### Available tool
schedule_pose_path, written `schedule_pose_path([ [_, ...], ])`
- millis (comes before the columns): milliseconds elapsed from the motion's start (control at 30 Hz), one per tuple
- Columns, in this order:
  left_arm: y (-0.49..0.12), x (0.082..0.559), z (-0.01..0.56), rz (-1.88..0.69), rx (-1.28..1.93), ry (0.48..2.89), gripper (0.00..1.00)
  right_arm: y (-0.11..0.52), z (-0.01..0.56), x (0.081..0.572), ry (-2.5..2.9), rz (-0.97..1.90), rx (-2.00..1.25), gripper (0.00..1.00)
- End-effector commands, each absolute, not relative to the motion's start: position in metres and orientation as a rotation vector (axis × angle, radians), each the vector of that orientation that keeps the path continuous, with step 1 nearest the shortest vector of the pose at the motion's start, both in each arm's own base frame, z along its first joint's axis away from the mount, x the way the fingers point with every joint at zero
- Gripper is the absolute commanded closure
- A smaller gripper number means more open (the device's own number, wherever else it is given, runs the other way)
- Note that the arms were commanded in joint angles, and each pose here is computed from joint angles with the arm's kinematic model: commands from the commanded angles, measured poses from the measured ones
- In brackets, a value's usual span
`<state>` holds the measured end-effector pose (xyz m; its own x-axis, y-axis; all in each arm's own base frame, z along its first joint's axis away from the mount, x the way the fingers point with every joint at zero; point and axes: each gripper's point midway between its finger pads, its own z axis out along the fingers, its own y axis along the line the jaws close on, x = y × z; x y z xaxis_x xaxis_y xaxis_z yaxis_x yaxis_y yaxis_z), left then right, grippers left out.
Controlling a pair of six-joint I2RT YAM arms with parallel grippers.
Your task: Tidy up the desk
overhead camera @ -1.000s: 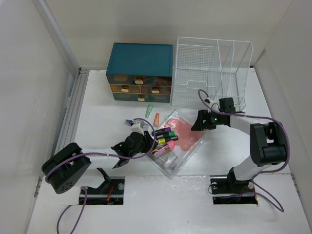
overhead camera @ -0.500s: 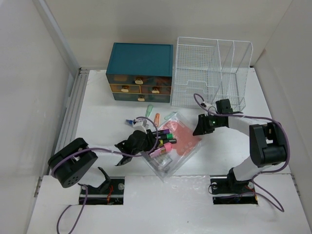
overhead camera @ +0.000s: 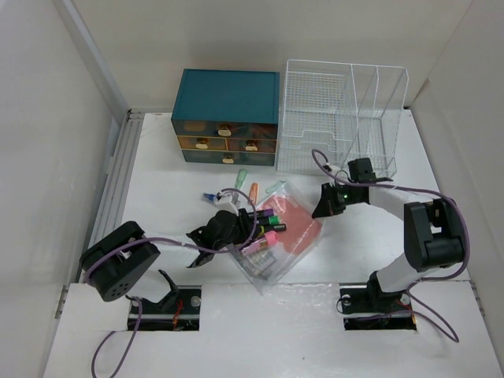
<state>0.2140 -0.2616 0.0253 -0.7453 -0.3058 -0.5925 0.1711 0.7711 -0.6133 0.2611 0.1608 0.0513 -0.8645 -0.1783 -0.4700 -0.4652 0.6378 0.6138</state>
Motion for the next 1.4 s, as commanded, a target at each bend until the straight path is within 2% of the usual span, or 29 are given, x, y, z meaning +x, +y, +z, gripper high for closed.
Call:
schedule_pose_path([
  [0,-0.249,0.192,-0.002,-0.789,-0.046,2.382,0.59,0.178,0.091,0.269,2.364,1.136,-0.635,1.0],
  [67,-0.248,0.195,0.006,-0.789,-0.058,2.354,0.49,0.177,0.106,0.278,2.322,1.088,-0.659,1.0],
  [167,-0.245,0.196,0.013,-0.769,-0.041,2.342,0.4,0.171,0.122,0.285,2.275,0.992,-0.665,1.0],
  [667,-0.239,0.21,0.054,-0.734,-0.037,2.24,0.37,0.131,0.21,0.315,2.058,0.565,-0.641,1.0],
  [1367,-0.236,0.235,0.089,-0.69,-0.006,2.154,0.3,0.101,0.311,0.32,1.846,0.293,-0.582,1.0],
])
